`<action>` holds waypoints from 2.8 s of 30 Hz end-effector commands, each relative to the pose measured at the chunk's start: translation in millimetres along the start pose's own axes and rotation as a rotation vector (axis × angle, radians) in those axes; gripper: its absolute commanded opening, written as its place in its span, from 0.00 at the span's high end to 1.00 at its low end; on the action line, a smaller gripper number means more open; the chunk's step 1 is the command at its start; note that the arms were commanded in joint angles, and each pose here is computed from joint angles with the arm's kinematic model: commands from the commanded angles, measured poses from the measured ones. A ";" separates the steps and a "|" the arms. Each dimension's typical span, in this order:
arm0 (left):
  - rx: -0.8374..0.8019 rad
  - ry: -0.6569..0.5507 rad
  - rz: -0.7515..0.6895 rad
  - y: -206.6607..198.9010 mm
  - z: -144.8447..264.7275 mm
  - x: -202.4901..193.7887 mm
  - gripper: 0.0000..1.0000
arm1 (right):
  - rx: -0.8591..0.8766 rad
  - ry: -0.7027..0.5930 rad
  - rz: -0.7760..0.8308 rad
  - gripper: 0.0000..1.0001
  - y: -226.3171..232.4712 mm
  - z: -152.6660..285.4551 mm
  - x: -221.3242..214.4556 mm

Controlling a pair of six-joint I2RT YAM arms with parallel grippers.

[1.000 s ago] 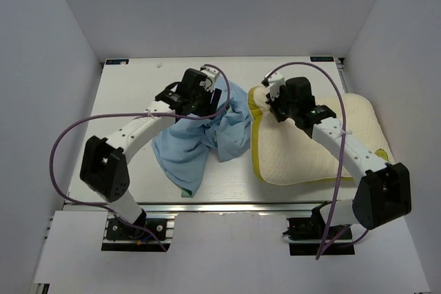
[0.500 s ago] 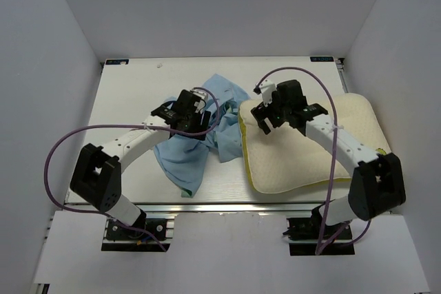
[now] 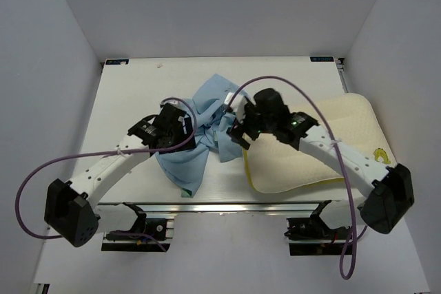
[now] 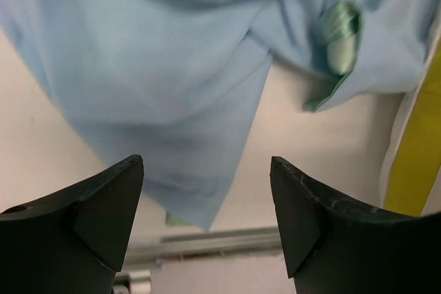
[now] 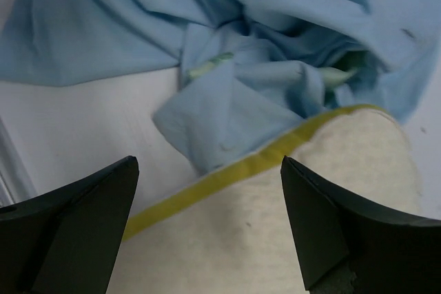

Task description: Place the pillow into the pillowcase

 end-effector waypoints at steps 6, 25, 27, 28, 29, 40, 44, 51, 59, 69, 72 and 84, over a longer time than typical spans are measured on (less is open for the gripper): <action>-0.032 0.190 0.415 -0.4 27.1 -78.6 0.15 | -0.047 0.067 -0.073 0.11 14.6 -60.9 -6.0; -0.035 0.271 0.550 -39.3 -20.4 -118.3 0.25 | -0.180 0.126 -0.177 0.19 14.0 -112.2 -25.0; -0.013 0.266 0.547 -37.8 -25.7 -118.5 0.28 | -0.175 0.130 -0.176 0.23 15.2 -110.2 -29.9; 0.009 0.272 0.545 -35.8 -29.8 -120.9 0.29 | -0.173 0.127 -0.177 0.23 15.1 -109.4 -29.9; 0.017 0.276 0.542 -35.4 -32.1 -122.8 0.30 | -0.173 0.129 -0.176 0.24 15.4 -107.7 -31.5; 0.092 0.239 0.547 -24.8 -41.7 -124.8 0.61 | -0.160 0.163 -0.181 0.36 15.7 -113.2 -39.7; 0.156 0.170 0.528 -14.9 -22.6 -103.6 0.67 | -0.152 0.218 -0.185 0.38 15.1 -121.2 -52.2; 0.306 -0.121 0.622 56.1 28.8 -26.0 0.76 | -0.111 0.211 -0.212 0.59 8.4 -114.5 -48.8; 0.457 -0.147 0.762 154.1 41.6 16.5 0.80 | -0.017 0.173 -0.219 0.82 14.3 -96.2 -36.9; 0.644 -0.301 0.959 262.2 92.9 35.2 0.84 | -0.038 0.096 -0.206 0.86 1.9 -71.6 -14.7; 0.709 -0.304 0.959 271.9 103.5 40.0 0.84 | -0.071 0.055 -0.228 0.87 -13.7 -61.8 -6.4; 0.832 -0.283 0.965 295.1 108.7 40.1 0.84 | 0.367 0.058 -0.061 0.89 25.7 -14.8 -13.4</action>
Point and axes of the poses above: each gripper's point midway between its finger pads, its own z axis back along the fingers, its own y axis along the line the jaws close on, x = y × z, the point moved 4 cm from there along z, back along the fingers, and after that the axes turned 14 degrees about -z, right-handed, at the moved point
